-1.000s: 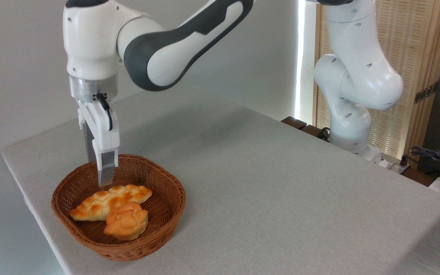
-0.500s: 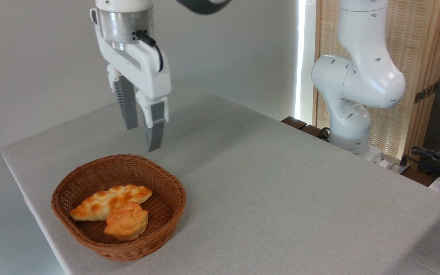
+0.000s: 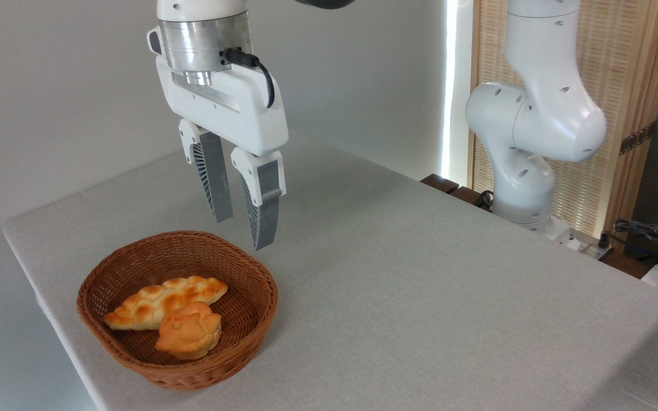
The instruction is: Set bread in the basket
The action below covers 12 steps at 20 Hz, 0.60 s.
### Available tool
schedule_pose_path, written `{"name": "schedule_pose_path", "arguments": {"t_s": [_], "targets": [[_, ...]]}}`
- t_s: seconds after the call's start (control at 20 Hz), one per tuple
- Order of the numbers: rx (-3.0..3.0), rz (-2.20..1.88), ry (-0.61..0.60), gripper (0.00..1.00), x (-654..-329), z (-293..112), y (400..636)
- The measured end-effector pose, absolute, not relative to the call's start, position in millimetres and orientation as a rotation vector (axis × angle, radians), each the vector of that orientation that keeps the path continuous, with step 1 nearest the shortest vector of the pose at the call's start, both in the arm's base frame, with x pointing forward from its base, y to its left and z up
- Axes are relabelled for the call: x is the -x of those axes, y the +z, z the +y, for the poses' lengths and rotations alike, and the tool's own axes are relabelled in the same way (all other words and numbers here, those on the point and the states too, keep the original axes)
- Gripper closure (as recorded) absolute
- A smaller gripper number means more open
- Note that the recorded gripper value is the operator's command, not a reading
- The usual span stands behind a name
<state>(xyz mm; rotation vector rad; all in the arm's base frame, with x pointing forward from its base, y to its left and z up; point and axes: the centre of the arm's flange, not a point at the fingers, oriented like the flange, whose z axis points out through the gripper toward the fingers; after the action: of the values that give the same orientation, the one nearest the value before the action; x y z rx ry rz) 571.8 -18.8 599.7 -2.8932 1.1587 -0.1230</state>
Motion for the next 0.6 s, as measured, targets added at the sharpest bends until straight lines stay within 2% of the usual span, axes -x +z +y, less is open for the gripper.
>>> {"name": "schedule_pose_path", "arguments": {"t_s": [0.15, 0.6], "targets": [[2.921, 1.165, -0.082, 0.0, -563, -20, 604], [2.977, 1.18, -0.118, 0.0, -558, -26, 611]]}}
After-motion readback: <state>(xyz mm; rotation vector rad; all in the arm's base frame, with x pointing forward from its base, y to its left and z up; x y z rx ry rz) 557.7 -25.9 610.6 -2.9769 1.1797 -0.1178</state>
